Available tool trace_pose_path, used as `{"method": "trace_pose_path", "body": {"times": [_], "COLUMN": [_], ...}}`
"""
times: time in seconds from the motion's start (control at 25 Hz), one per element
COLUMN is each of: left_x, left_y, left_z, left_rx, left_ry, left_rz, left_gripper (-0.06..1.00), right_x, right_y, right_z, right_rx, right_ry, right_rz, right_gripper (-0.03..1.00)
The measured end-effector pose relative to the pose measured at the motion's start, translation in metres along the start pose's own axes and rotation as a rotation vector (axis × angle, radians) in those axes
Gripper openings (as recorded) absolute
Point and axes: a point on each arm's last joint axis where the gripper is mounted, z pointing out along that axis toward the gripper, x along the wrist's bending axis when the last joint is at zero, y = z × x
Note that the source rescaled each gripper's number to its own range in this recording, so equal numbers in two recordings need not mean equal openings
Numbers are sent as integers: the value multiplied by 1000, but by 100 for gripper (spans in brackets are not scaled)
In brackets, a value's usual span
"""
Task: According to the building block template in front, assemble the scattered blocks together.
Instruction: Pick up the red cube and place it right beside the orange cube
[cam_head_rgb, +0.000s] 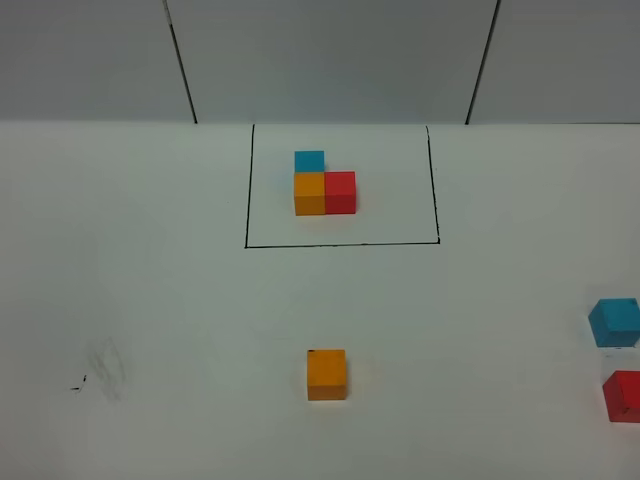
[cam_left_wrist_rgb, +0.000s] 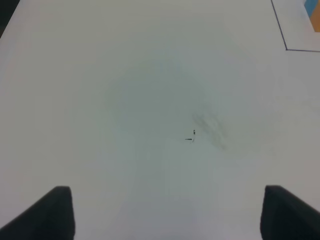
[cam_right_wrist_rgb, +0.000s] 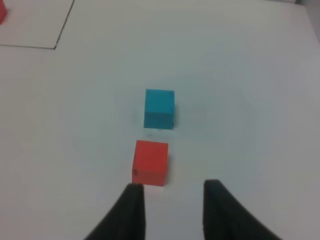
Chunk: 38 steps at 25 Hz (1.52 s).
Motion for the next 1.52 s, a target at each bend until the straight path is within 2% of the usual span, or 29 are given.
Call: {"method": "trace_pose_path", "body": {"times": [0.8,0.92,1.04,1.12,1.28,1.36,1.52], "left_x": [0,0,0,0,0,0,0], "left_y": [0,0,0,0,0,0,0], "left_z": [0,0,0,0,0,0,0], "left_rx": [-1,-1,-1,-1,-1,-1,-1], "left_ry": [0,0,0,0,0,0,0], "left_rz": [-2,-2,-2,-2,-2,-2,-2], "left_gripper": [67,67,67,67,67,67,67], "right_x": [0,0,0,0,0,0,1], "right_y": [0,0,4,9,32,44,64], "right_z": [0,1,7,14,29,41,72], "right_rx": [0,4,52,94,134,177,319], "right_ry": [0,-1,1,2,3,4,-2], "right_rz": [6,11,36,61,101,101,88], "right_gripper": [1,5,20,36,75,91,99]}}
